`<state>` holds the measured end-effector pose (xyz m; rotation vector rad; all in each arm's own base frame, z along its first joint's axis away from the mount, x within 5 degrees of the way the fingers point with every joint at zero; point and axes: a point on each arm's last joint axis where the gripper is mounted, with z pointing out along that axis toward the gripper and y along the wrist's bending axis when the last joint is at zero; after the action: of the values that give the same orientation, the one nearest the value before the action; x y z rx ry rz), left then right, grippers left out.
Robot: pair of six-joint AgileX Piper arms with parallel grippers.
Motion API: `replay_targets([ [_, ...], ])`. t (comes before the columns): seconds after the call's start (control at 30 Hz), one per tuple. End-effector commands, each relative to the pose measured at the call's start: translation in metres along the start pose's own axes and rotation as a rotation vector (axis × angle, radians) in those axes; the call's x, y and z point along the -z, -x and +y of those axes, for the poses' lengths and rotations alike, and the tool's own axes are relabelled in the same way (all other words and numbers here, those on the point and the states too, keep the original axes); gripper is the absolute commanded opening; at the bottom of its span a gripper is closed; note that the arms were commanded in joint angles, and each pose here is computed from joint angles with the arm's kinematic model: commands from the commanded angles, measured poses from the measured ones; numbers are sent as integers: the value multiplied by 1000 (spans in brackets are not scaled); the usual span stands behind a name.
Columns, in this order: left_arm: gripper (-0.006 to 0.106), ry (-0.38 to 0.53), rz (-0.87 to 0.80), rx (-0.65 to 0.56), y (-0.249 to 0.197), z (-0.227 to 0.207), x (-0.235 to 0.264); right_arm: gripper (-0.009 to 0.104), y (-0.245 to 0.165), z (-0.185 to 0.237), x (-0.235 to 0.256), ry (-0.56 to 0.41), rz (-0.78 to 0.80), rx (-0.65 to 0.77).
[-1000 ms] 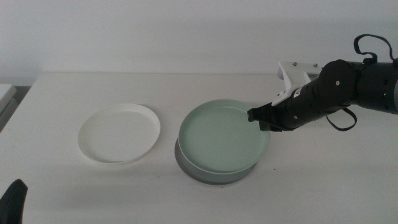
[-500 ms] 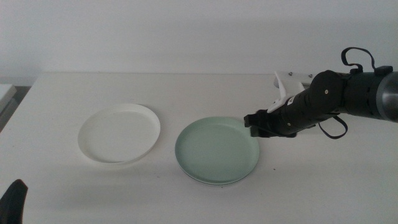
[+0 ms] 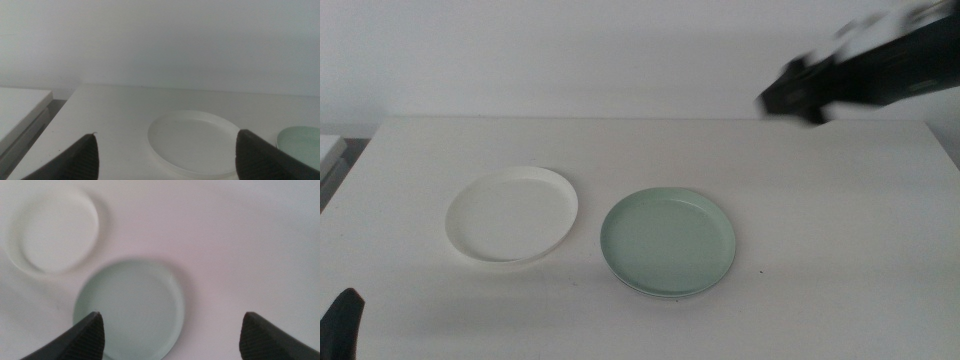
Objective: Stack the three bowls on top of each other.
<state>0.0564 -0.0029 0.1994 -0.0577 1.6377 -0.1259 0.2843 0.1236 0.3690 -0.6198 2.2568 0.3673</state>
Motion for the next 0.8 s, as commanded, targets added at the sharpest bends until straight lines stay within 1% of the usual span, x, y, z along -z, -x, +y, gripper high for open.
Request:
replay_targets([
  [0.0, 94, -2, -15, 1, 1, 0, 0, 91, -12, 5, 48, -1, -70, 94],
  [0.07, 94, -2, -15, 1, 1, 0, 0, 91, -29, 15, 75, 46, -153, 129],
  [0.13, 94, -2, -15, 1, 1, 0, 0, 91, -44, 27, 95, 90, -269, 157],
  [0.23, 94, -2, -15, 1, 1, 0, 0, 91, -55, 37, 105, 146, -360, 184],
  [0.33, 94, -2, -15, 1, 1, 0, 0, 91, -56, 38, 103, 157, -353, 180],
  [0.47, 94, -2, -15, 1, 1, 0, 0, 91, -54, 36, 102, 145, -363, 170],
  [0.57, 94, -2, -15, 1, 1, 0, 0, 91, -54, 36, 102, 155, -356, 134],
  [0.77, 94, -2, -15, 1, 1, 0, 0, 91, -54, 36, 102, 155, -356, 132],
])
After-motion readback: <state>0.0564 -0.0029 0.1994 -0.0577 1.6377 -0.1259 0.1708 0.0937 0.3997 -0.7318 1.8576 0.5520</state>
